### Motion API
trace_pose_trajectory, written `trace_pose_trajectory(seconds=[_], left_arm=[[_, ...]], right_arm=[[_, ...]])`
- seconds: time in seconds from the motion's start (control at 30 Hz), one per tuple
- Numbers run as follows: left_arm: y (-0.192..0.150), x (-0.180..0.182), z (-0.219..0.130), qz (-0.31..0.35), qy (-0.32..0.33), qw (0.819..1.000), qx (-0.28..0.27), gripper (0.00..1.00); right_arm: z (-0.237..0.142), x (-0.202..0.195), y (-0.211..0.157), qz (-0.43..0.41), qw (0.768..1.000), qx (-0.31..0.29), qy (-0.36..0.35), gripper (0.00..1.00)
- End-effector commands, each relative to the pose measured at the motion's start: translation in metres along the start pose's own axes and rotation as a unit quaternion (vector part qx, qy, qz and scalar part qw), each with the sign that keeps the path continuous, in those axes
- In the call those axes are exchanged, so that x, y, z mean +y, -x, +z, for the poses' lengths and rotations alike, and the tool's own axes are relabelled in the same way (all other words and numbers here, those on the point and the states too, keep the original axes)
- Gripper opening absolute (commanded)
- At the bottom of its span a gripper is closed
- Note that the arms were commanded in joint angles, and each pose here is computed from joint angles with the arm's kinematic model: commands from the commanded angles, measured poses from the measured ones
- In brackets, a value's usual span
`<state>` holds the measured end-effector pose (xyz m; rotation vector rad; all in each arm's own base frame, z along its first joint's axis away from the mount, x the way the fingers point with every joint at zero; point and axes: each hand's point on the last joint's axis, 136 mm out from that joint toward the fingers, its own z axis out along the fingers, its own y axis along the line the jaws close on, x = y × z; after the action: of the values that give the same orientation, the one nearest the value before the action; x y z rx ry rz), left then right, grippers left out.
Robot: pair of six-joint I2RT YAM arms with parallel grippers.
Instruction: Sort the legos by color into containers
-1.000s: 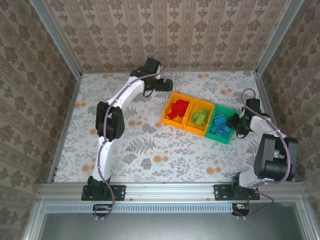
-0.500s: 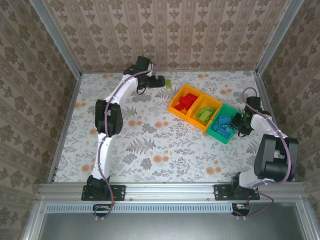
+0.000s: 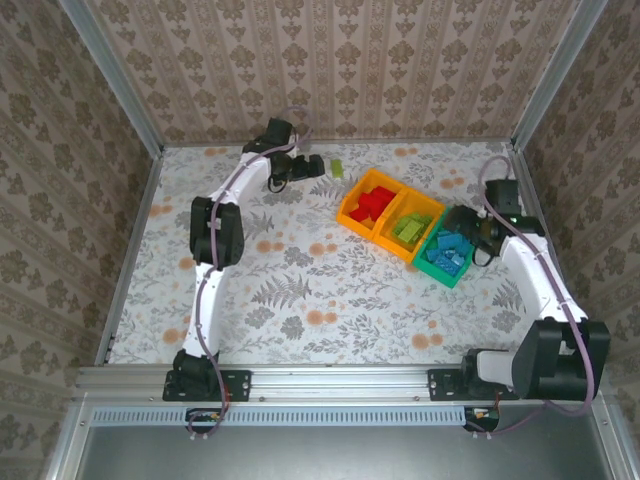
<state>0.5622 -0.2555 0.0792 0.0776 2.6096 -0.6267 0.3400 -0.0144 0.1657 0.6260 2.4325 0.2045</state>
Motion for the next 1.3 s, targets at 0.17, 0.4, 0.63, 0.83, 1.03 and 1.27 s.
trace_pose_trajectory(seconds=[0.17, 0.4, 0.63, 0.83, 1.03, 1.27], left_arm=[[-0.001, 0.033, -0.015, -0.028, 0.011, 0.999, 0.012, 1.00], [-0.001, 0.059, -0.028, -0.051, 0.015, 0.999, 0.013, 1.00], [0.002, 0.067, -0.041, -0.060, -0.009, 0.998, 0.004, 0.95], [0.006, 0.056, -0.045, -0.050, -0.048, 0.998, -0.007, 0.94], [0.008, 0.056, -0.047, -0.047, -0.068, 0.997, -0.011, 0.94], [0.010, 0.069, -0.048, -0.064, -0.066, 0.996, -0.012, 0.94]], right_arm=[[0.012, 0.187, 0.046, -0.141, 0.979, -0.049, 0.138, 0.97], [0.078, 0.313, 0.037, -0.146, 0.966, 0.003, 0.213, 0.93], [0.148, 0.353, 0.033, -0.083, 0.966, 0.037, 0.242, 0.88], [0.201, 0.360, 0.028, -0.030, 0.967, 0.056, 0.247, 0.88], [0.229, 0.352, 0.024, 0.004, 0.972, 0.060, 0.228, 0.89], [0.255, 0.333, 0.015, 0.030, 0.978, 0.083, 0.191, 0.89]])
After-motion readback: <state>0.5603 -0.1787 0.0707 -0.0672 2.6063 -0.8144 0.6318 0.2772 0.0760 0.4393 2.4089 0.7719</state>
